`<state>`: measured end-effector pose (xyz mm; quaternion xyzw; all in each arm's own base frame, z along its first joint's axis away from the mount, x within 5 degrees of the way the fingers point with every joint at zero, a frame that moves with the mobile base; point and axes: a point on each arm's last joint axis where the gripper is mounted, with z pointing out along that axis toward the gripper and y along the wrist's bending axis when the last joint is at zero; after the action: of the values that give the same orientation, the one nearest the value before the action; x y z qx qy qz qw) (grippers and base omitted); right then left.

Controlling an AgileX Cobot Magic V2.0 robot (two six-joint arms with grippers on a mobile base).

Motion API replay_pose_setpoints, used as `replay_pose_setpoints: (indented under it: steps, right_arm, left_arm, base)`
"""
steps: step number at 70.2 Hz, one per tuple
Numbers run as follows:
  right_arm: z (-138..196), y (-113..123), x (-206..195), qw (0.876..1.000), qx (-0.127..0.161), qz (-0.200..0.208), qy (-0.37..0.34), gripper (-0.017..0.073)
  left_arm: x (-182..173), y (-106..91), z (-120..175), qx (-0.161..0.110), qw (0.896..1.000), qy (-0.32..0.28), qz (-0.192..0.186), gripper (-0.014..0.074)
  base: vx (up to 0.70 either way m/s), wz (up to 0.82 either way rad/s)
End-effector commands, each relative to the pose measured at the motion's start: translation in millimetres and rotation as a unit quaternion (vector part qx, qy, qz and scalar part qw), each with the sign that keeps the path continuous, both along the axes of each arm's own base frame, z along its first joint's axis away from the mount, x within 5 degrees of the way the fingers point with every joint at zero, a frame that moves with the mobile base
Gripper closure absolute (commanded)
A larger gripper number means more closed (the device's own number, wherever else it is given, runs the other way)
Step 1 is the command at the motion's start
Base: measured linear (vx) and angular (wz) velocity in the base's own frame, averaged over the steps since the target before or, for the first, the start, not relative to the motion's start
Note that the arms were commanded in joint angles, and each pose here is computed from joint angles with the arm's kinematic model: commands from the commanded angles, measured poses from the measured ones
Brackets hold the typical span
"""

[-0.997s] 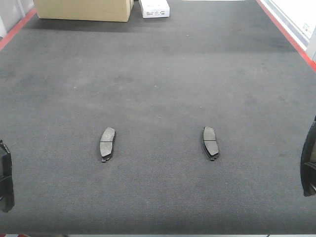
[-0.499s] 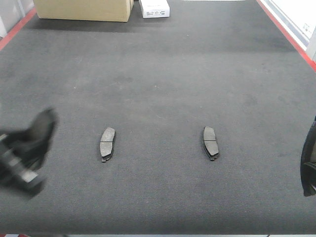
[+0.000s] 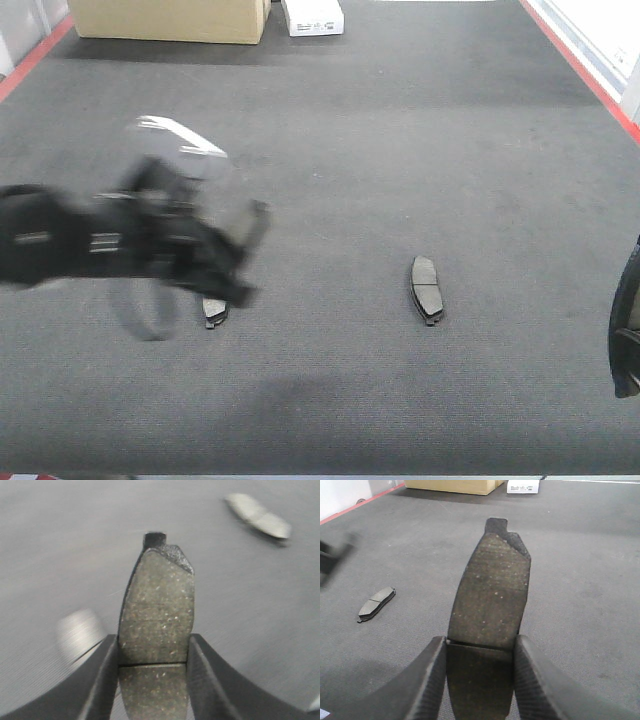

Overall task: Move and align brake pads A on conveyor
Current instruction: 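Swing the left gripper over the belt beside the nearer-left pad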

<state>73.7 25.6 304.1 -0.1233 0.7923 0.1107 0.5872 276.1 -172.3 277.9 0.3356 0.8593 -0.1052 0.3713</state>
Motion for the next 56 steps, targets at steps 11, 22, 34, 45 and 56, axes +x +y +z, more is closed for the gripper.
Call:
replay_pose_setpoints:
  steps: [11, 22, 34, 45, 56]
  right_arm:
    - [17.7, 0.9, 1.2, 0.998, 0.014, 0.004, -0.059, 0.0562]
    - [17.7, 0.9, 1.2, 0.998, 0.014, 0.004, -0.059, 0.0562]
    - [17.7, 0.9, 1.2, 0.998, 0.014, 0.004, -0.059, 0.0562]
    - [17.7, 0.9, 1.2, 0.998, 0.014, 0.004, -0.059, 0.0562]
    - [17.7, 0.9, 1.2, 0.998, 0.014, 0.004, -0.059, 0.0562]
  left_arm:
    - [29.7, -59.4, 6.1, -0.064, 0.996, 0.049, 0.023, 0.0434]
    - [51.0, -63.6, 1.6, -0.062, 0.986, 0.097, 0.123, 0.0434]
    - [73.2, -67.8, -5.0, -0.079, 0.961, 0.121, 0.237, 0.0426]
    - [83.0, -72.4, -22.9, -0.078, 0.947, 0.153, 0.272, 0.0407]
    - [88.5, -74.2, -46.6, -0.077, 0.929, 0.184, 0.312, 0.0382]
  base:
    - [0.0, 0.0]
    - [0.0, 0.0]
    - [0.0, 0.0]
    - [0.0, 0.0]
    - [0.0, 0.0]
